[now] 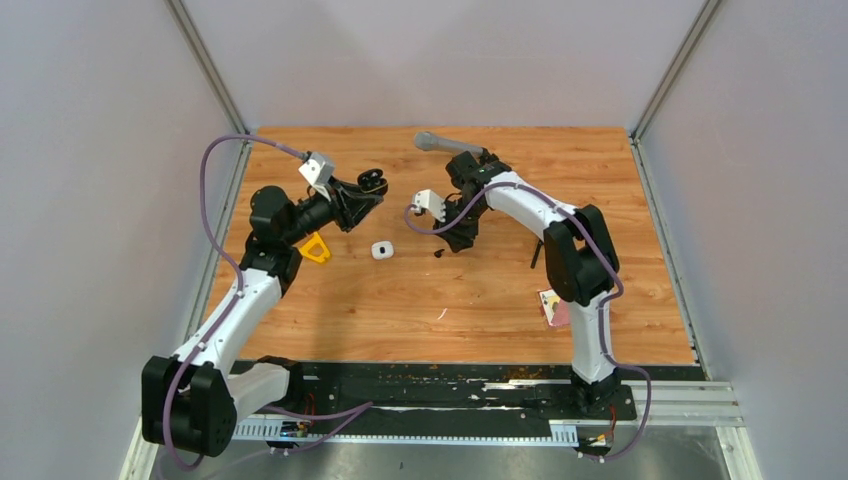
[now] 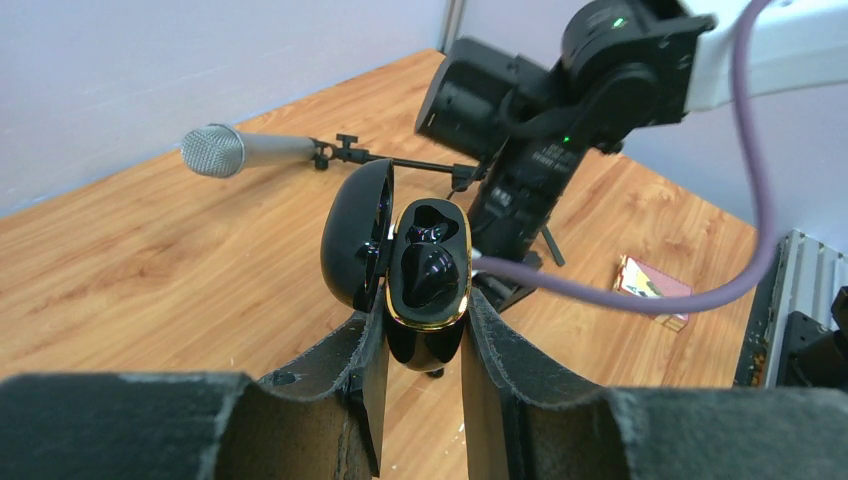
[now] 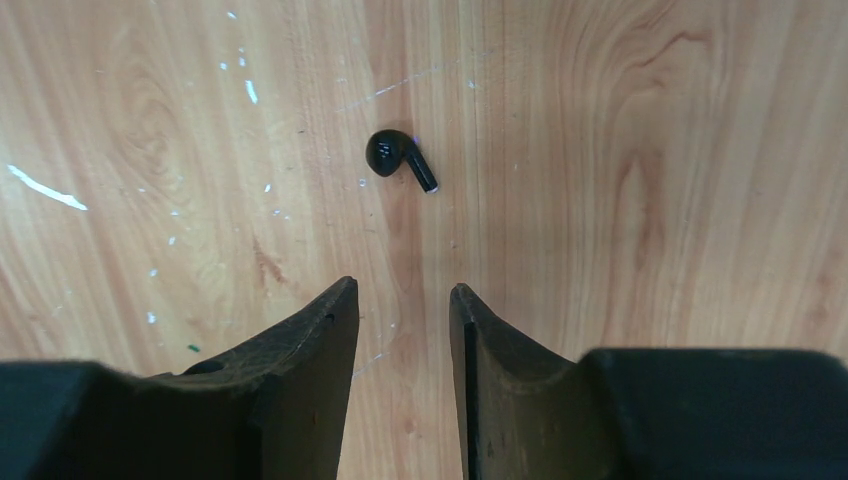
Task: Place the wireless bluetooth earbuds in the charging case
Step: Pick up the earbud from the center of the board.
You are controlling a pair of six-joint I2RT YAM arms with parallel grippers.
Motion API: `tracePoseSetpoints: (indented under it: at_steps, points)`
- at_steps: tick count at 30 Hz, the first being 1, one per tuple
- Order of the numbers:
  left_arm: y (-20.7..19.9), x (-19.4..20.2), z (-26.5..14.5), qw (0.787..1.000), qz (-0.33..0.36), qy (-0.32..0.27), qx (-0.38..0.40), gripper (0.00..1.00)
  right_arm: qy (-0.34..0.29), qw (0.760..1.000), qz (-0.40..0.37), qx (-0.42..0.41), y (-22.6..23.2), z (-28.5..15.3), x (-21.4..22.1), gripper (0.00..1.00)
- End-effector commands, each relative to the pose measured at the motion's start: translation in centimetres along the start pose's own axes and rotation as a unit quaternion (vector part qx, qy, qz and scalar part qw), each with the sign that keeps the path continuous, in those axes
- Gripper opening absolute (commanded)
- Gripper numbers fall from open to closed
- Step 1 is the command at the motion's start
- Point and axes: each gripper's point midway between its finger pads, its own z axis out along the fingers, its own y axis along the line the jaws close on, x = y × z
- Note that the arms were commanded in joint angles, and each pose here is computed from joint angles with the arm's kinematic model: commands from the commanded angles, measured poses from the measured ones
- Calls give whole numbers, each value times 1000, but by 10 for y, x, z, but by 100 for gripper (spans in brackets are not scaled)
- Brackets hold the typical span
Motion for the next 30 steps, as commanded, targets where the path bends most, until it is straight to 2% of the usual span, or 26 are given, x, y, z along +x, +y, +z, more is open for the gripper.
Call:
tracePoseSetpoints:
  at_steps: [1, 8, 18, 30]
  points:
    - [-5, -35, -2, 999, 28, -32, 0, 0, -8, 999, -42, 16, -20, 2, -13, 40]
    - [-4, -39, -3, 999, 31, -31, -1, 0, 11, 998, -68, 14, -29, 23, -3, 43]
    - [-4, -38, -2, 999, 29, -28, 0, 0, 18, 997, -70, -28, -17, 54, -4, 43]
    - [-3, -34, -4, 999, 26, -26, -4, 0, 17, 995, -79, -65, 1, 74, -17, 34]
